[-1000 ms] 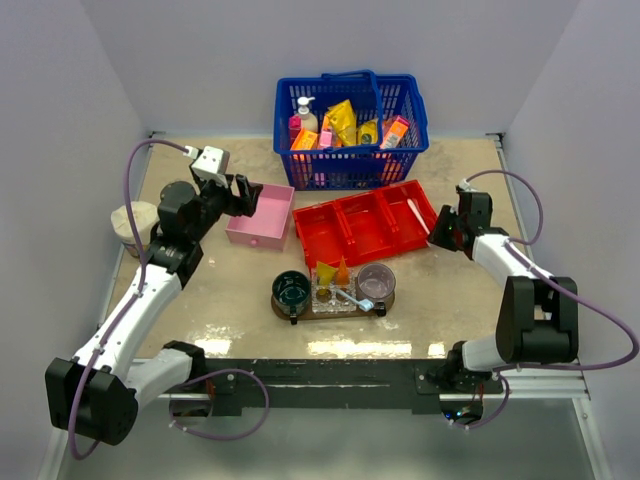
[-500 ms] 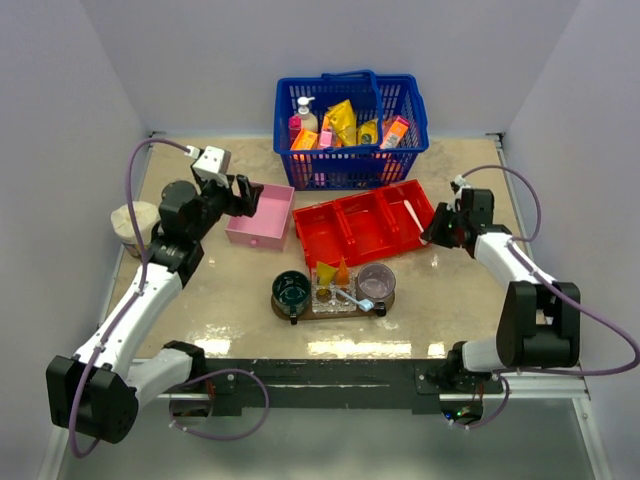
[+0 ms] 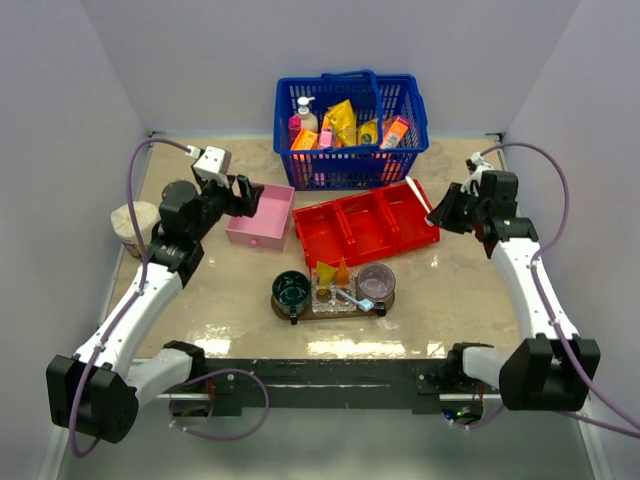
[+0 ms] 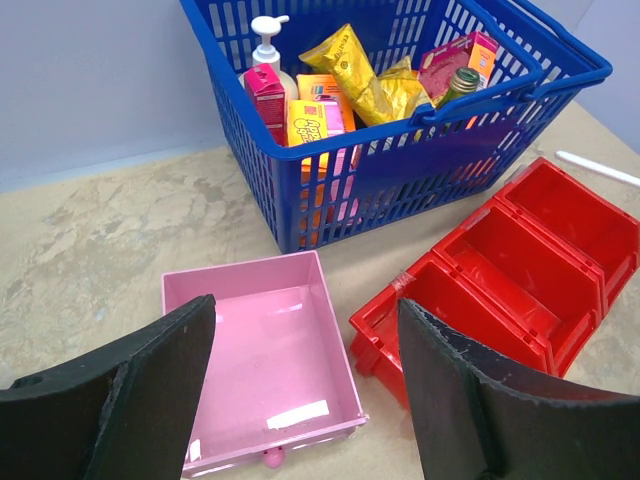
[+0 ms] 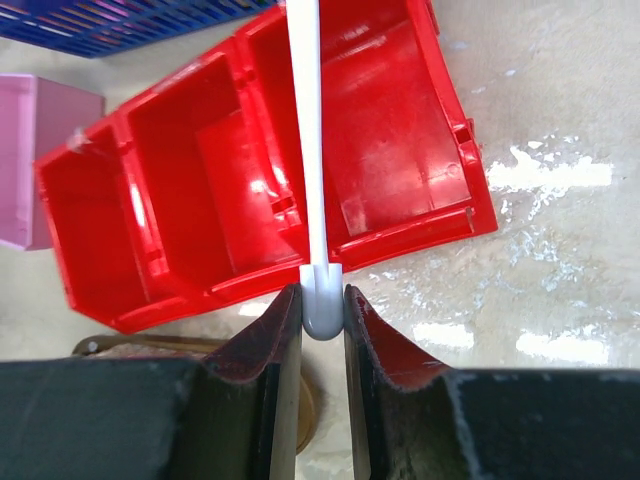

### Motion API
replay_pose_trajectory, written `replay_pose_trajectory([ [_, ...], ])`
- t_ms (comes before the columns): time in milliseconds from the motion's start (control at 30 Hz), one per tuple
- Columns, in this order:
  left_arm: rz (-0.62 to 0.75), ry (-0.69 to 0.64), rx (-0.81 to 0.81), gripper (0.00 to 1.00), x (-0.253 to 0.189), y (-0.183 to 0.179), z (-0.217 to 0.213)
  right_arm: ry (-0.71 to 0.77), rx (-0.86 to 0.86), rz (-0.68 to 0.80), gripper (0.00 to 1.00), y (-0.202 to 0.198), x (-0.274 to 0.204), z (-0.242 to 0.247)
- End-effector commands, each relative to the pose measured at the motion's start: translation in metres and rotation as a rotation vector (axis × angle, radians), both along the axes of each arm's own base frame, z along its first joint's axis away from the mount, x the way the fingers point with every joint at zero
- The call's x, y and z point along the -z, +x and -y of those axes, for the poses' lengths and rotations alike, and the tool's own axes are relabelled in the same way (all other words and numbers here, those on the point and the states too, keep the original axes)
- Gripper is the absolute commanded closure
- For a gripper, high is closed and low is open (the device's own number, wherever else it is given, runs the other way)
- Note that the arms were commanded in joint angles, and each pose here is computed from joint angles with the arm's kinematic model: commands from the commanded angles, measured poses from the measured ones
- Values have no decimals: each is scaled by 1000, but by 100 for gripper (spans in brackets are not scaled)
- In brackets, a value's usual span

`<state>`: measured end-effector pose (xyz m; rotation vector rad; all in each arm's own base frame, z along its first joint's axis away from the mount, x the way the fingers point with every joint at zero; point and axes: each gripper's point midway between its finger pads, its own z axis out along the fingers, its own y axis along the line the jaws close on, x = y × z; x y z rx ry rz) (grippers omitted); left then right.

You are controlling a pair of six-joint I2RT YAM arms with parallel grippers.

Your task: Prepare toiletry sets of a toothbrush and toothpaste on the tray

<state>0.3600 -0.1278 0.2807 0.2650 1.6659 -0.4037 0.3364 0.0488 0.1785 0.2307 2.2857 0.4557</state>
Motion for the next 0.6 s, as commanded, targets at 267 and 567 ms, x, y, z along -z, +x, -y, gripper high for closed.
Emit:
replay_pose_trajectory([
  [267,181,30,248,23,-37,-28,48,167,-133,131,100,-35,-90,-38],
  [567,494,203,671,26,-61,-106,134,148,-394,17,100,-79,-92,-119],
])
